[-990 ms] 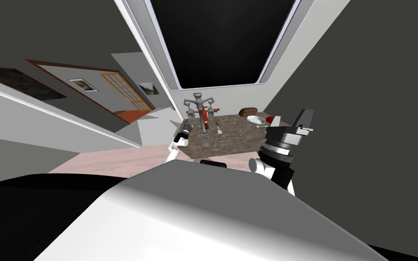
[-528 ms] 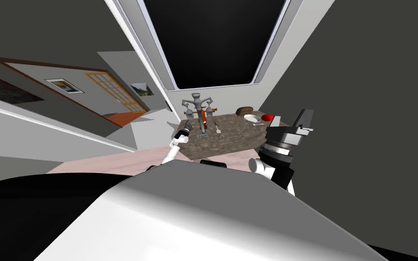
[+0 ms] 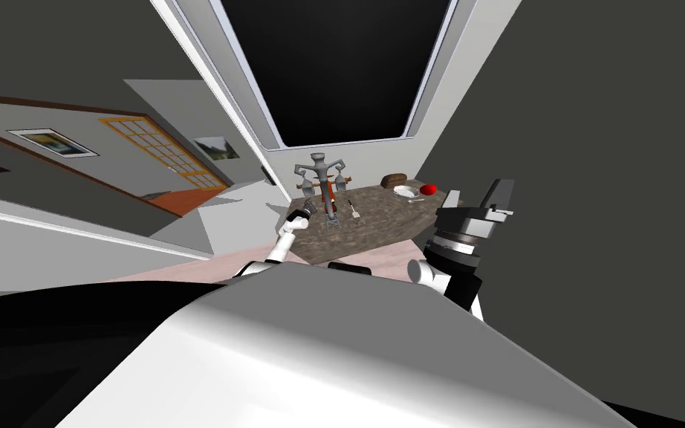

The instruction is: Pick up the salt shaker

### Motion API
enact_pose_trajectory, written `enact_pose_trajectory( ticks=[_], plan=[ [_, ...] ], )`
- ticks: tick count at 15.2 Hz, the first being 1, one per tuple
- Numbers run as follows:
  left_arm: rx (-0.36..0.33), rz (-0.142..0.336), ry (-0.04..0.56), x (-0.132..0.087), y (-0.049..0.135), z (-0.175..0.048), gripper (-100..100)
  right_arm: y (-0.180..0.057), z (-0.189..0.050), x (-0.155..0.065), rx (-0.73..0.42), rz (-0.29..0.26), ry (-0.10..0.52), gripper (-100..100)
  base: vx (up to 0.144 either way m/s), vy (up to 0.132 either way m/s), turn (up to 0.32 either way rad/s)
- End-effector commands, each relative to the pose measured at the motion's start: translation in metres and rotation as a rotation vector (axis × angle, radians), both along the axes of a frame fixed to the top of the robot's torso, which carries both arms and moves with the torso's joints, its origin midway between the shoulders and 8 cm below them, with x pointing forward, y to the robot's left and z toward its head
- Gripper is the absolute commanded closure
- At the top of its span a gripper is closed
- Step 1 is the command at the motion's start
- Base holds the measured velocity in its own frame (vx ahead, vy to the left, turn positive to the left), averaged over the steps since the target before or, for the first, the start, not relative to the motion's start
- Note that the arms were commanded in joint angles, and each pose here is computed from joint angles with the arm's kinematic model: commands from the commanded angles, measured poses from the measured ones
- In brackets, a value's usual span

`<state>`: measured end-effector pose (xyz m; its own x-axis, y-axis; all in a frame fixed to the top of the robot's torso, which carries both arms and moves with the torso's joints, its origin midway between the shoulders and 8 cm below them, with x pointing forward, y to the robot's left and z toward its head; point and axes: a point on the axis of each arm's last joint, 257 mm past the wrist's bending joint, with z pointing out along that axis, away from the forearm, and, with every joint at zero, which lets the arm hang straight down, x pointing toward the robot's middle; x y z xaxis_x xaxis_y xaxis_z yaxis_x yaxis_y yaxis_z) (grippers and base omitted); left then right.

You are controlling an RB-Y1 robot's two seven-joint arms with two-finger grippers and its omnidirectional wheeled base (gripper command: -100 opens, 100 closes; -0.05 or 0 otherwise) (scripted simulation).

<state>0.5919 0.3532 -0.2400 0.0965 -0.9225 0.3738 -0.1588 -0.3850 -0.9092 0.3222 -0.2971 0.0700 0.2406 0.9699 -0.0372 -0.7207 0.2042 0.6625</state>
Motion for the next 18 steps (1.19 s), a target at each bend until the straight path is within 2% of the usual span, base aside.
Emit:
enact_pose_trajectory(
  ticks=[1, 2, 3, 5, 6, 7, 8, 9, 10, 12, 13, 16, 17, 18],
  plan=[
    [-0.025, 0.004, 0.036, 0.006, 0.003, -0.009, -100, 0.000, 0.000, 0.000, 0.000, 0.000, 0.000, 0, -0.014, 0.040, -0.161],
    [-0.026, 0.009, 0.049, 0.005, 0.006, -0.015, -100, 0.000, 0.000, 0.000, 0.000, 0.000, 0.000, 0, -0.011, 0.033, -0.081],
    [-0.058, 0.005, 0.069, 0.014, 0.005, -0.012, -100, 0.000, 0.000, 0.000, 0.000, 0.000, 0.000, 0, -0.014, 0.035, -0.133],
    [-0.060, 0.015, 0.093, 0.012, 0.010, -0.024, -100, 0.000, 0.000, 0.000, 0.000, 0.000, 0.000, 0, -0.016, 0.035, -0.119],
    [-0.094, 0.014, 0.120, 0.019, 0.010, -0.024, -100, 0.000, 0.000, 0.000, 0.000, 0.000, 0.000, 0, -0.015, 0.031, -0.153],
    [-0.095, 0.021, 0.136, 0.017, 0.014, -0.032, -100, 0.000, 0.000, 0.000, 0.000, 0.000, 0.000, 0, -0.015, 0.037, -0.167],
    [-0.127, 0.017, 0.151, 0.025, 0.012, -0.026, -100, 0.000, 0.000, 0.000, 0.000, 0.000, 0.000, 0, -0.013, 0.043, -0.189],
    [-0.131, 0.027, 0.177, 0.022, 0.016, -0.038, -100, 0.000, 0.000, 0.000, 0.000, 0.000, 0.000, 0, -0.010, 0.049, -0.170],
    [-0.163, 0.025, 0.188, 0.030, 0.016, -0.032, -100, 0.000, 0.000, 0.000, 0.000, 0.000, 0.000, 0, -0.013, 0.054, -0.179],
    [-0.166, 0.033, 0.215, 0.027, 0.019, -0.044, -100, 0.000, 0.000, 0.000, 0.000, 0.000, 0.000, 0, -0.016, 0.045, -0.100],
    [-0.199, 0.031, 0.239, 0.032, 0.018, -0.043, -100, 0.000, 0.000, 0.000, 0.000, 0.000, 0.000, 0, -0.015, 0.037, -0.099],
    [-0.236, 0.042, 0.286, 0.033, 0.021, -0.053, -100, 0.000, 0.000, 0.000, 0.000, 0.000, 0.000, 0, -0.019, 0.042, -0.184],
    [-0.267, 0.036, 0.300, 0.039, 0.019, -0.047, -100, 0.000, 0.000, 0.000, 0.000, 0.000, 0.000, 0, -0.017, 0.051, -0.133],
    [-0.270, 0.046, 0.317, 0.036, 0.022, -0.056, -100, 0.000, 0.000, 0.000, 0.000, 0.000, 0.000, 0, -0.013, 0.048, -0.114]
  ],
)
